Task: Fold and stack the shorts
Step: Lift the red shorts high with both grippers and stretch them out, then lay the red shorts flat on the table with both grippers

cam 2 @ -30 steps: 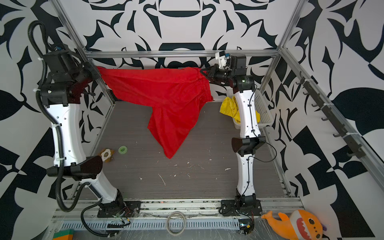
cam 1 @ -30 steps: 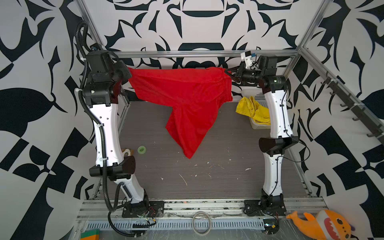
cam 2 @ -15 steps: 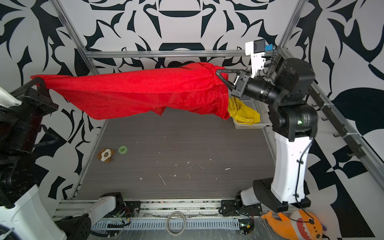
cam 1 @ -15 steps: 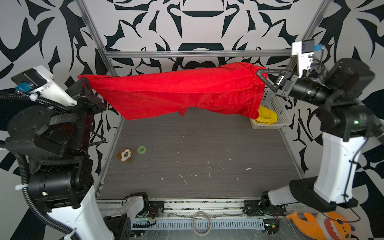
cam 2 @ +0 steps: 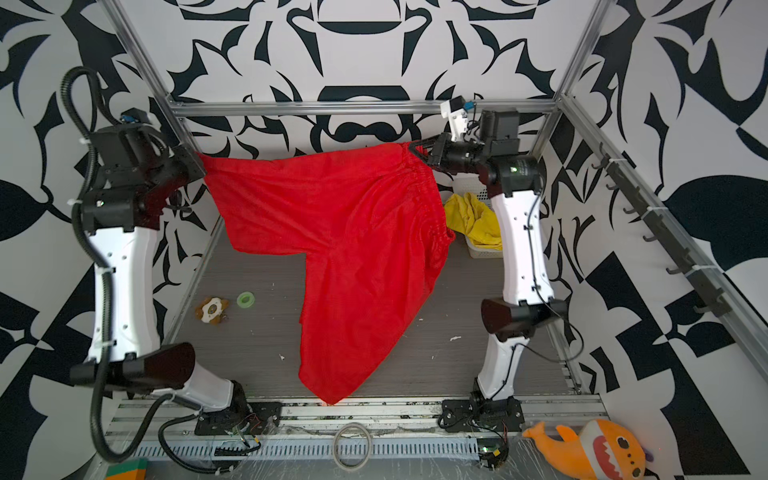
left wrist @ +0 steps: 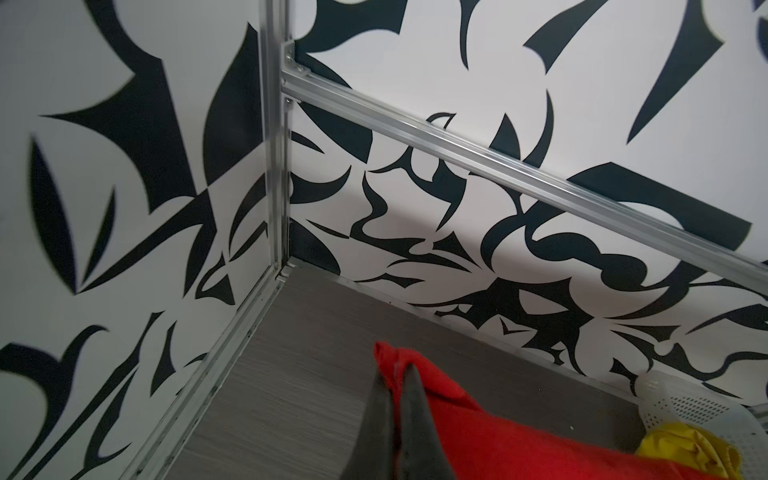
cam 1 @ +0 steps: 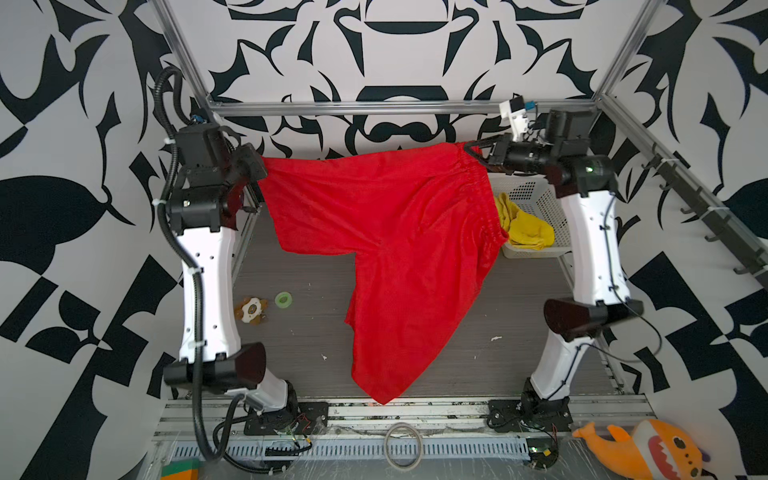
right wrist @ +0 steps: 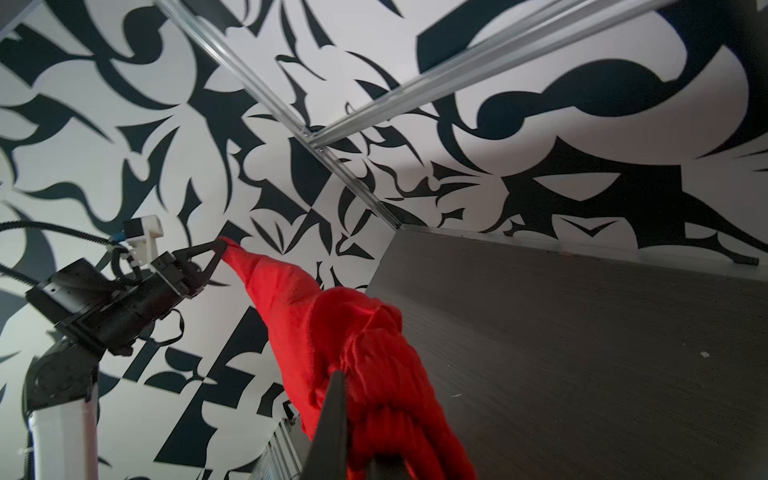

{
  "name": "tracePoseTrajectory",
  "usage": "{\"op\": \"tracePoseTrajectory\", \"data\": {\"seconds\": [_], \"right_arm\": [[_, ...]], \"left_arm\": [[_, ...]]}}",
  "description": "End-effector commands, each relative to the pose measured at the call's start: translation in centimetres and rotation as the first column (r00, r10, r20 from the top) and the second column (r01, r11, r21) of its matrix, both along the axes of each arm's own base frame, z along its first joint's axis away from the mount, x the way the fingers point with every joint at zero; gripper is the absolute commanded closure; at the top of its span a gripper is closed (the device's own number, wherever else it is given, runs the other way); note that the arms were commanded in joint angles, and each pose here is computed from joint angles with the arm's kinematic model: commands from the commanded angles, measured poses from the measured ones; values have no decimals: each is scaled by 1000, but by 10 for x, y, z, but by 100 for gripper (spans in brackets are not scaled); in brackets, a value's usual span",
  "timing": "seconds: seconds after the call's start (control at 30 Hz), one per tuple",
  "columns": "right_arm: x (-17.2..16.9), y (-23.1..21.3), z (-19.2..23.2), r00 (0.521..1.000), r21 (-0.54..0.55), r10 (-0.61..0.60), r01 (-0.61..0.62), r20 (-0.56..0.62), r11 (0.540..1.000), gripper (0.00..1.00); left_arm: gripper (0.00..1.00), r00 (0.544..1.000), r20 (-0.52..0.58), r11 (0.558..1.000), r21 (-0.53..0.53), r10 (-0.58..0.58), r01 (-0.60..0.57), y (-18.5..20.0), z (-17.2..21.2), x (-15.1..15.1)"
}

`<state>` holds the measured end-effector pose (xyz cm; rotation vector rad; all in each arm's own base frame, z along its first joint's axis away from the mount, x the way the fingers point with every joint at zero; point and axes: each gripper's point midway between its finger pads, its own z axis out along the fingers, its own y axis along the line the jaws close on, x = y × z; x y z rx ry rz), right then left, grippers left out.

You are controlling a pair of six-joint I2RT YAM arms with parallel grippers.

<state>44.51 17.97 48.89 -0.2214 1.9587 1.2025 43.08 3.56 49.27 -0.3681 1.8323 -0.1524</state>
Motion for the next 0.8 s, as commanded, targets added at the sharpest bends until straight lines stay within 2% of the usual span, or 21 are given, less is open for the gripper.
{"op": "tracePoseTrajectory", "data": {"seconds": [0.0, 0.17, 0.23, 0.3, 0.4, 0.47, 0.53, 0.6, 0.67, 0.77], "right_arm": [[-20, -3, 67, 978, 52, 5, -16, 210, 999, 100], [-33, 2, 99, 942, 96, 63, -100, 330, 990, 100], [-39, 1, 96, 940, 80, 64, -96, 336, 992, 100], [-36, -1, 68, 960, 58, 58, -76, 273, 995, 100], [-30, -4, 4, 990, 35, 43, -48, 133, 998, 100], [-27, -6, -53, 999, 29, 38, -38, -6, 999, 100], [-28, -9, -114, 989, 12, 28, -27, -148, 1000, 100], [-36, -12, -177, 960, -23, 5, -11, -279, 1000, 100], [-49, -16, -229, 925, -53, -19, -1, -380, 999, 100], [-74, -25, -286, 861, -119, -69, 10, -505, 993, 100]], "left_arm": [[100, 986, 164, 1000, 1, -11, 11, -2, 62, -15], [100, 948, 319, 1000, 16, -14, 9, -5, 114, -46], [100, 937, 349, 1000, 19, -16, 10, -6, 117, -63], [100, 944, 329, 1000, 15, -24, 20, -9, 99, -73], [100, 975, 223, 999, -24, -21, 27, -11, 35, -82], [100, 995, 94, 997, -72, -14, 21, -12, -30, -80], [100, 998, -55, 991, -134, -27, 20, -16, -99, -79], [100, 977, -213, 978, -210, -30, -15, -20, -176, -84], [100, 943, -331, 963, -261, -30, -61, -23, -236, -94], [100, 893, -450, 942, -300, -4, -147, -23, -293, -116]]}}
